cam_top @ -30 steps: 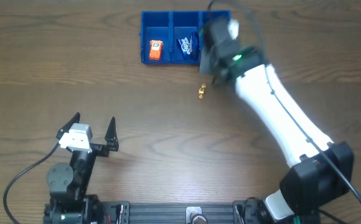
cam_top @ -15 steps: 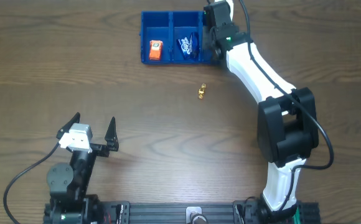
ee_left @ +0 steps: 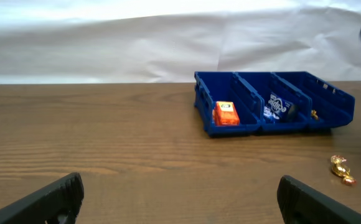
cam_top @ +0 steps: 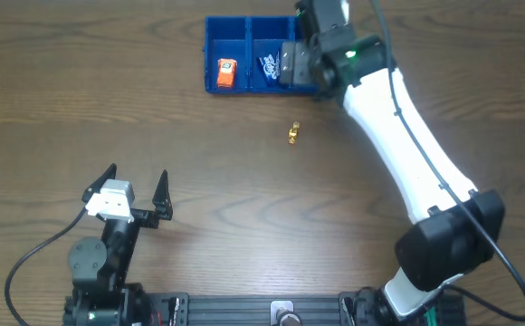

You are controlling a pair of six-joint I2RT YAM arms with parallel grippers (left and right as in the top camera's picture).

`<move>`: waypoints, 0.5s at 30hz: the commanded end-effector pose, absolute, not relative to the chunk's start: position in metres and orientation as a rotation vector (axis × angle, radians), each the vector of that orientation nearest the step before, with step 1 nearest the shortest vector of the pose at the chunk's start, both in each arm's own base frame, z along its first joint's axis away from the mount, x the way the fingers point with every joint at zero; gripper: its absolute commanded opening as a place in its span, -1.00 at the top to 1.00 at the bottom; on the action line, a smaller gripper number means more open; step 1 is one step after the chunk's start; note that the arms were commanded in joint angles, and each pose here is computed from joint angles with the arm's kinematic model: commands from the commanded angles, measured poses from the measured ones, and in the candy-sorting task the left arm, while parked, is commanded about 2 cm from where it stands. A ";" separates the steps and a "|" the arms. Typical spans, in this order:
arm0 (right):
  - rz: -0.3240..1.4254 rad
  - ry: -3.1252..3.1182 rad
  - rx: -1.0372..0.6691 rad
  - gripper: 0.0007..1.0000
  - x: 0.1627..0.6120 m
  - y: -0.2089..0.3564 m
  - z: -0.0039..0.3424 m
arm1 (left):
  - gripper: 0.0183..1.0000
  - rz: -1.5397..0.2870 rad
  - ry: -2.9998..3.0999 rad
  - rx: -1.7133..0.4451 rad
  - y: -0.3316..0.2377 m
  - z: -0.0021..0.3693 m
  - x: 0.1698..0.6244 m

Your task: Sort Candies Into Trays

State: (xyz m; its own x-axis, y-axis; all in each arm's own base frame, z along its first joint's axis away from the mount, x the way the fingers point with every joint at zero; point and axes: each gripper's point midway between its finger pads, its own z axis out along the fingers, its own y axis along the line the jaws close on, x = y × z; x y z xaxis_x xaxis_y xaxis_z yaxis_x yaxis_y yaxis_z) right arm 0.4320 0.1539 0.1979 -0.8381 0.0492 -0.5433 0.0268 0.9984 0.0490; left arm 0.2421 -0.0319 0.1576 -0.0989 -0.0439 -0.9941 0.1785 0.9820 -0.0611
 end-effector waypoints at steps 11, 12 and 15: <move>-0.066 2.982 0.093 -0.78 0.379 0.179 0.010 | -1.00 -0.215 1.706 0.105 -0.035 0.142 0.241; -0.059 2.987 0.093 -0.76 0.379 0.180 0.009 | -1.00 -0.215 1.706 0.105 -0.035 0.142 0.241; -0.057 2.991 0.092 -0.63 0.378 0.180 0.007 | -1.00 -0.215 1.706 0.105 -0.035 0.142 0.241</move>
State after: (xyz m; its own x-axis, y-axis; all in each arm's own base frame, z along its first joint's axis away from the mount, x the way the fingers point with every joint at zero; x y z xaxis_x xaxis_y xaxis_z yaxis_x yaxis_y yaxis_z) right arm 0.3791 0.1811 0.0137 -0.9859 0.0519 -0.1594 0.0567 0.9981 -0.0259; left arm 0.2421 -0.0319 0.1576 -0.0989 -0.0435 -0.9941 0.1785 0.9821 -0.0607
